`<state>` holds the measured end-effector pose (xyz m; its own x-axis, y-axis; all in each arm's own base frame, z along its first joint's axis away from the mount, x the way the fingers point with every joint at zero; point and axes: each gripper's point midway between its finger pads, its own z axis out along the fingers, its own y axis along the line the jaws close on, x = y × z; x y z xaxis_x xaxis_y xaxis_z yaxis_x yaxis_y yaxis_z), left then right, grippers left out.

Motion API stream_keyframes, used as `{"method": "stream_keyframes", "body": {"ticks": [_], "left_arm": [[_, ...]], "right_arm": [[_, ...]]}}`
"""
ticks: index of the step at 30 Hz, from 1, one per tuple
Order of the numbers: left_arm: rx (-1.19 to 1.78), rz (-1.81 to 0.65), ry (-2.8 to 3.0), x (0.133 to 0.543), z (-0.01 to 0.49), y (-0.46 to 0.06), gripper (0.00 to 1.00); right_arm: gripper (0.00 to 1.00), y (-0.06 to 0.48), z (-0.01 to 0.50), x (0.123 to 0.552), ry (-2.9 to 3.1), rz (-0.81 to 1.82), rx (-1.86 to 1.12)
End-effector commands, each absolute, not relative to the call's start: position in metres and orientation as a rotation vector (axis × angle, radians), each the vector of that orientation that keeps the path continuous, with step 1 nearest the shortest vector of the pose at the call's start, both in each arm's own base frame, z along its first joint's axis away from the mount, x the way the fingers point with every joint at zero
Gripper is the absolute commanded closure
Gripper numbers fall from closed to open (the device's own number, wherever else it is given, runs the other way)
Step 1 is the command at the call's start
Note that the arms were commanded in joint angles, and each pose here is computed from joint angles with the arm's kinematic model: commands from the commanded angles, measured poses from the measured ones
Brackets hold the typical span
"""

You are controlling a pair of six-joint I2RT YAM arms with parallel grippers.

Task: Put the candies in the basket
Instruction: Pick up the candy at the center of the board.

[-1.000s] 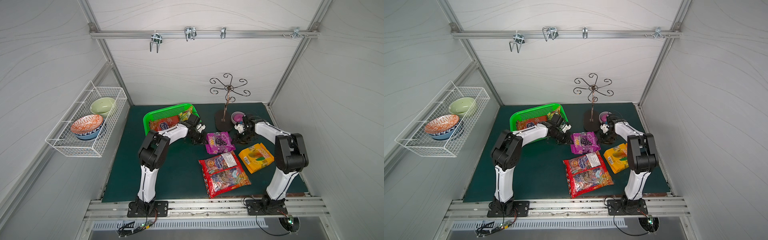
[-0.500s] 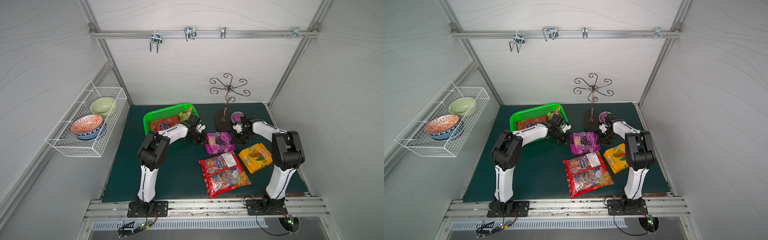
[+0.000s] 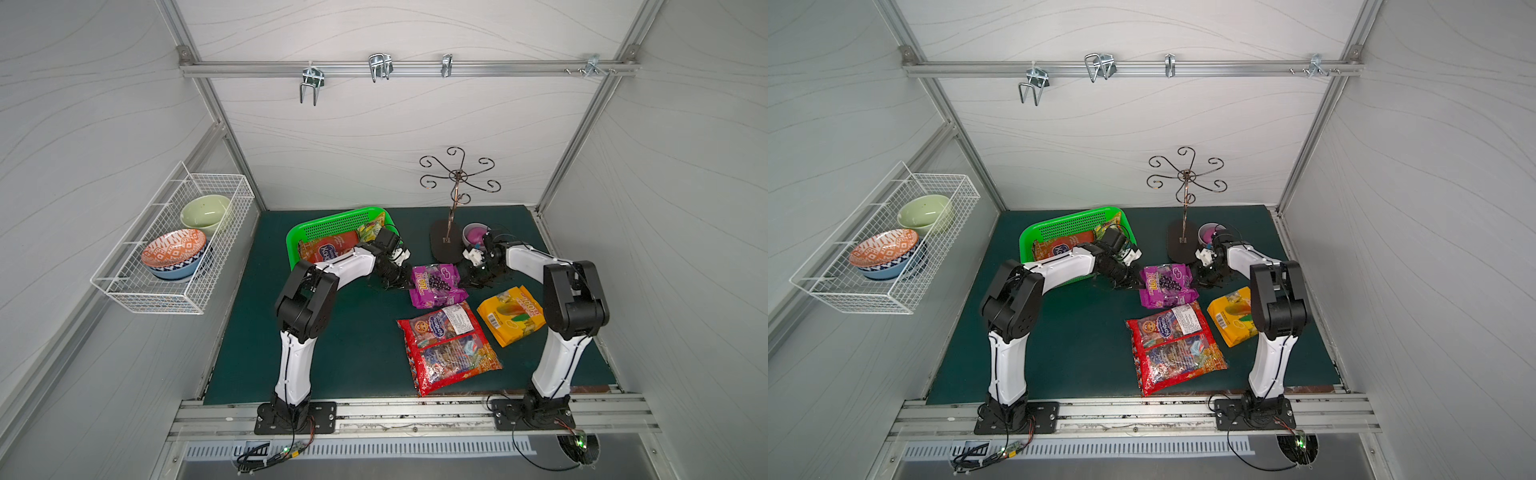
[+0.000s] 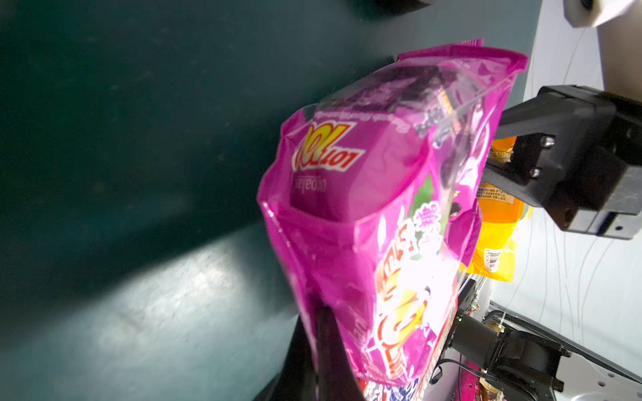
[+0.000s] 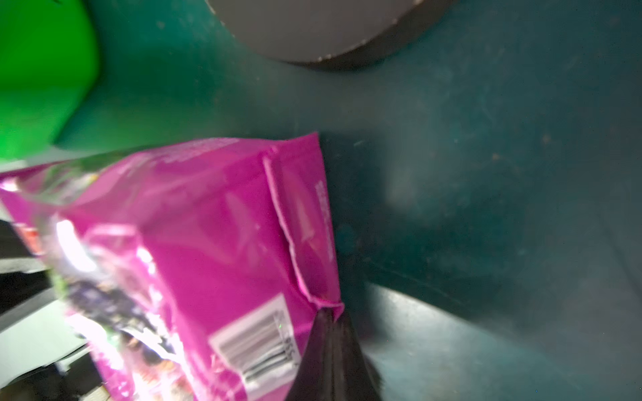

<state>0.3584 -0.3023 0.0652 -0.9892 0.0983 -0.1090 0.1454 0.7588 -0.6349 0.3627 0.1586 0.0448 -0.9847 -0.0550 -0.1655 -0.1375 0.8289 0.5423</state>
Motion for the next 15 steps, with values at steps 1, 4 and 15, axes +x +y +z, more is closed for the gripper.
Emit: {"method": "stream_keyframes", "body": {"ticks": [1,4,15], "left_arm": [[0.145,-1.005,2.862,0.363,0.093,-0.285,1.00],[0.182,-1.011,2.864,0.362,0.105,-0.287,1.00],[0.223,-1.050,2.831,0.355,0.143,-0.274,1.00]], "right_arm": [[1.00,0.164,0.084,0.363,2.733,1.046,-0.091],[1.00,0.166,0.108,0.361,2.671,1.092,-0.103],[1.00,0.166,0.150,0.354,2.598,1.075,-0.139]]}}
